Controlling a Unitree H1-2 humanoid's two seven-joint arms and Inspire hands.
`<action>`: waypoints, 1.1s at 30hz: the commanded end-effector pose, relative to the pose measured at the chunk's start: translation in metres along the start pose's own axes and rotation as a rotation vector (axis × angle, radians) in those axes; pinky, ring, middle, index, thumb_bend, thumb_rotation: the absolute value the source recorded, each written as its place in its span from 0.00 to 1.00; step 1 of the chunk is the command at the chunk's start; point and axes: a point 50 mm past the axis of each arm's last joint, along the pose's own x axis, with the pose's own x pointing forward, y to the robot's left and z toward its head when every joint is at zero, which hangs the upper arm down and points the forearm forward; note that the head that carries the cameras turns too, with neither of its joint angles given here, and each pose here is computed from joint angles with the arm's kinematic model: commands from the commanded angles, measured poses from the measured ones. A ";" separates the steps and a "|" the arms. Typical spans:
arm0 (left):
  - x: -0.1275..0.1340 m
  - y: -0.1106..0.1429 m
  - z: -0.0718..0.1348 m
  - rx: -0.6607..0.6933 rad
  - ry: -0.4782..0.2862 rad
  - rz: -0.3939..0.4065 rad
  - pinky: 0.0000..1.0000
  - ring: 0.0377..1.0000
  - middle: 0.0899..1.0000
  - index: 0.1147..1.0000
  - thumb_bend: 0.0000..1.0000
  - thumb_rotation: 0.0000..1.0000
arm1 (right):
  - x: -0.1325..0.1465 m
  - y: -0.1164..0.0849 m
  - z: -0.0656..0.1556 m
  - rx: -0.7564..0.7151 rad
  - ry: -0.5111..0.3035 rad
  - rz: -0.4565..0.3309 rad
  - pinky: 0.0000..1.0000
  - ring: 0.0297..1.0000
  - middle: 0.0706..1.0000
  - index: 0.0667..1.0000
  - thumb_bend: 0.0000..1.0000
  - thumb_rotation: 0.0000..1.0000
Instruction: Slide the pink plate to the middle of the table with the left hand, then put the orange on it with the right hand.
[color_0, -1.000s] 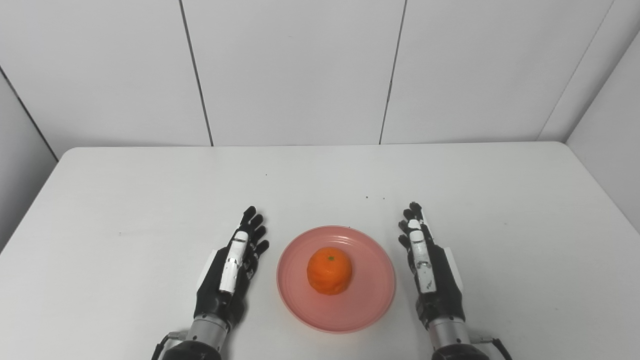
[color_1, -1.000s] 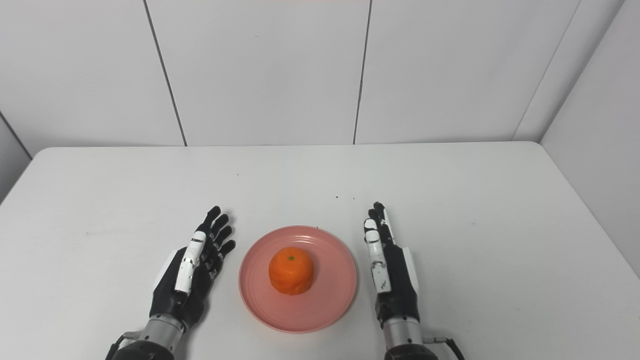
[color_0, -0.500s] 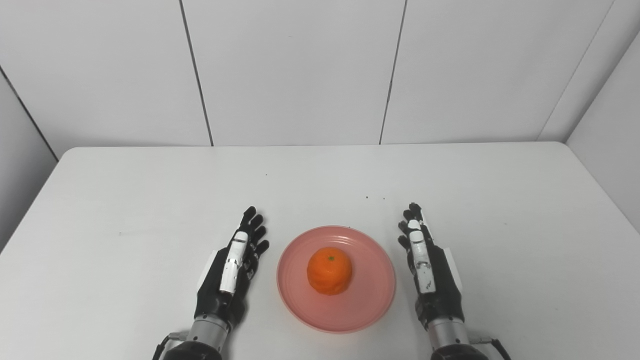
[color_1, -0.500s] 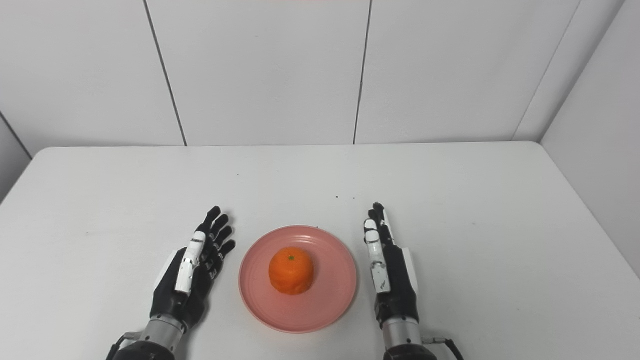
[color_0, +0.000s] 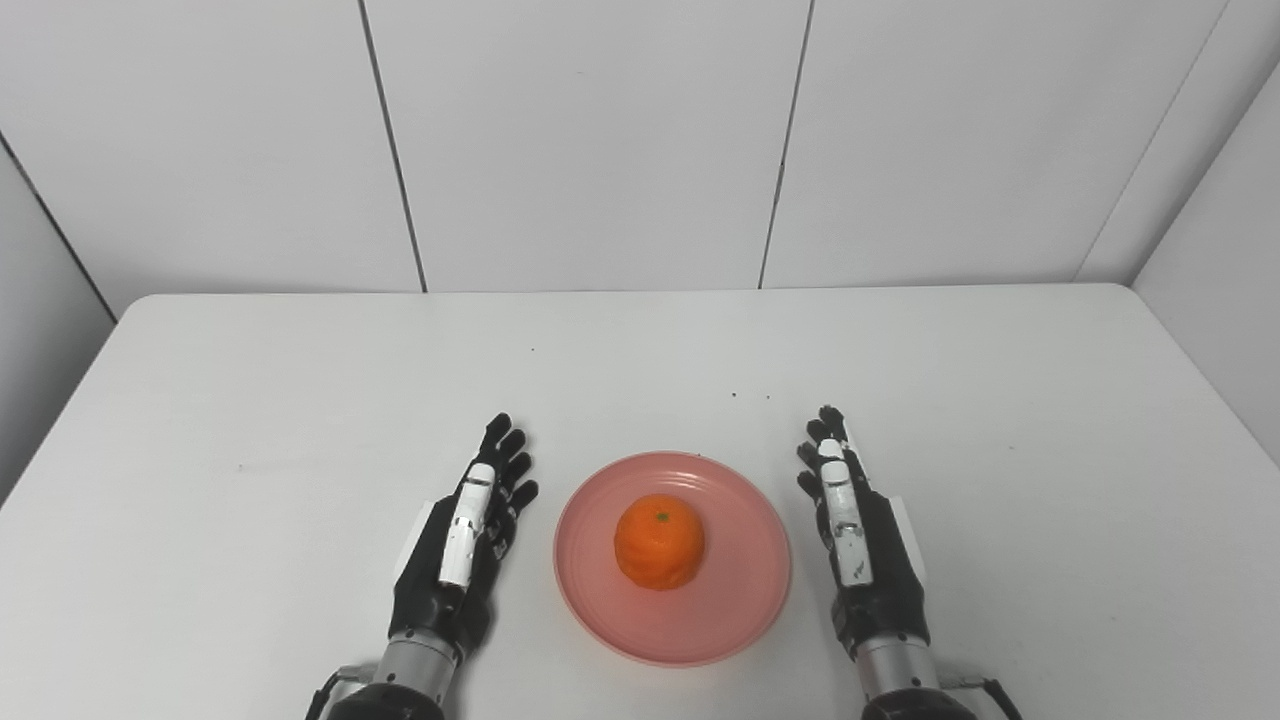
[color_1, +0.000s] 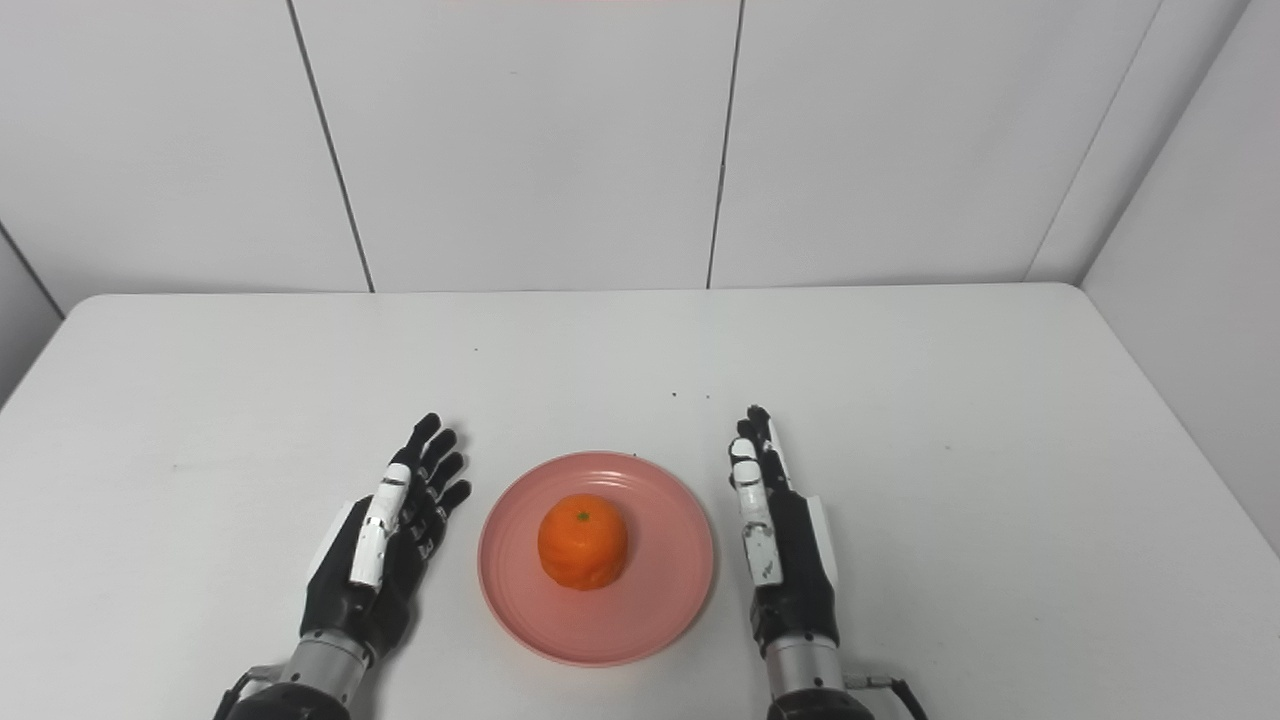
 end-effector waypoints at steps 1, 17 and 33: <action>0.001 -0.004 0.009 0.005 -0.064 -0.001 1.00 1.00 1.00 1.00 0.41 1.00 | 0.002 0.003 0.010 0.017 -0.062 -0.005 0.96 0.95 0.96 0.97 0.24 1.00; 0.001 -0.006 0.009 0.005 -0.065 -0.004 1.00 1.00 1.00 1.00 0.41 1.00 | 0.002 0.002 0.010 0.008 -0.071 -0.009 0.96 0.95 0.96 0.97 0.25 1.00; 0.000 -0.007 0.010 0.010 -0.067 -0.003 1.00 1.00 1.00 1.00 0.41 1.00 | 0.002 0.004 0.010 0.013 -0.068 -0.016 0.96 0.95 0.96 0.97 0.24 1.00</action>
